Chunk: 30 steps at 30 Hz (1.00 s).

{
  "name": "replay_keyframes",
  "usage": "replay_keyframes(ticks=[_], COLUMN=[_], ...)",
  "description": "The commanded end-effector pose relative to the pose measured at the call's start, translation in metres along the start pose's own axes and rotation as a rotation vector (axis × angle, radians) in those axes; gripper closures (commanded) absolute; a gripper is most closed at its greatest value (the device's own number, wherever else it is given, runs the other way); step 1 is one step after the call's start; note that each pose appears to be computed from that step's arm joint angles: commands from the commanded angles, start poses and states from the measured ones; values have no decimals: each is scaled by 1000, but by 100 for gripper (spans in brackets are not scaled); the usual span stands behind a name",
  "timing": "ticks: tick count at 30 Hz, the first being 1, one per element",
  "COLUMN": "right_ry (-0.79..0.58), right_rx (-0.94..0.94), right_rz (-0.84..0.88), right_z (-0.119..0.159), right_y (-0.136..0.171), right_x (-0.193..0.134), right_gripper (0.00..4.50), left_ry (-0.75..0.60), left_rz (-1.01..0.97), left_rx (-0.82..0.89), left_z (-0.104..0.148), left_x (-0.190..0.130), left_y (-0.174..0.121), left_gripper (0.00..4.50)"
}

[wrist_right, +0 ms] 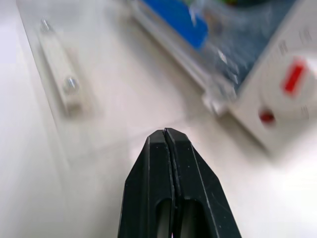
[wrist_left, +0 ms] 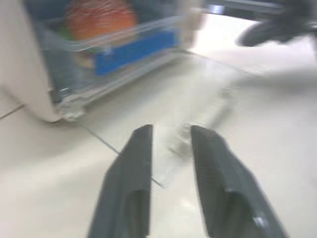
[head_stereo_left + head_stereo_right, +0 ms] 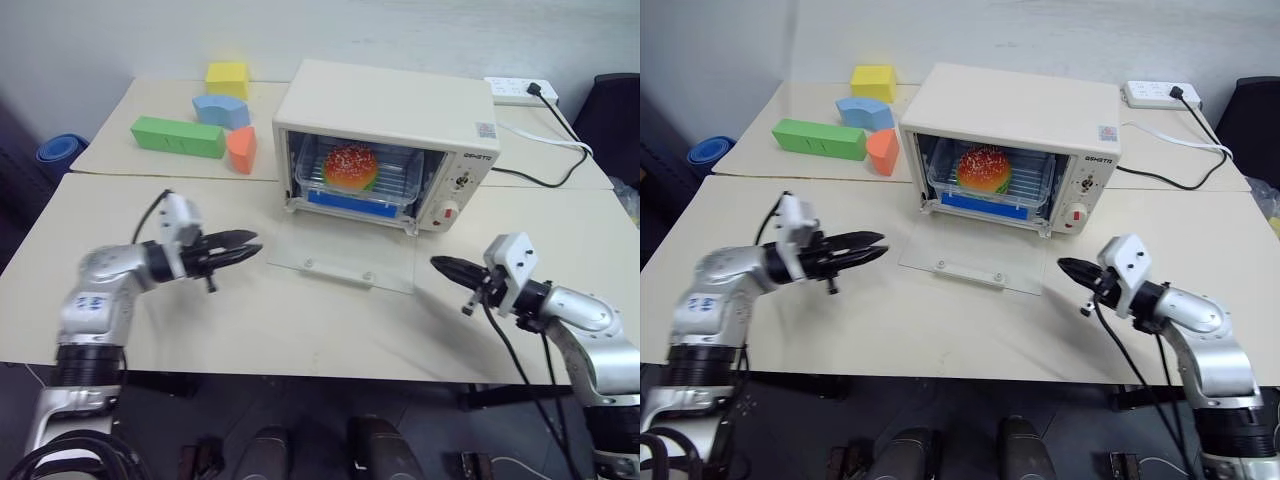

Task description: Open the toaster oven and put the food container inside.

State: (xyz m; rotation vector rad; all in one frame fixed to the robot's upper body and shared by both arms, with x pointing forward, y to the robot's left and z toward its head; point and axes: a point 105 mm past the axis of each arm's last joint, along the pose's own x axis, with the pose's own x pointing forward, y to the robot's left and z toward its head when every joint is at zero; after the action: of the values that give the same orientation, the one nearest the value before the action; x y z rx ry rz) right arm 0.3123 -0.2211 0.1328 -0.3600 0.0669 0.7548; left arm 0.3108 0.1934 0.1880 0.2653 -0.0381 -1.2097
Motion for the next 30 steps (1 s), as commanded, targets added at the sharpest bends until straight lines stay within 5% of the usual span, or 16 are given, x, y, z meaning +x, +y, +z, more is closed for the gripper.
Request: replay_keyframes(ticks=[1,7,17,23,30], right_ry=[47,-27,-323,-599,-753], right_rx=[-49,2,35,152,298], right_rz=[61,157,186,12,-98], right_z=[-17,-33,17,74,110], right_y=[-4,15,29,2,-37], right_x=[0,25,31,24,29], right_gripper=[450,450,450,450,450], left_ry=[51,-13,-138,-296,-265], left_rz=[-131,-184,-56,50,230], left_rx=[-4,-8,-9,-104,-80], left_z=[0,17,42,71,43], left_x=[-15,-9,3,-4,-8], left_y=[-13,-21,-16,-8,16], left_gripper=[186,6,2,2,2])
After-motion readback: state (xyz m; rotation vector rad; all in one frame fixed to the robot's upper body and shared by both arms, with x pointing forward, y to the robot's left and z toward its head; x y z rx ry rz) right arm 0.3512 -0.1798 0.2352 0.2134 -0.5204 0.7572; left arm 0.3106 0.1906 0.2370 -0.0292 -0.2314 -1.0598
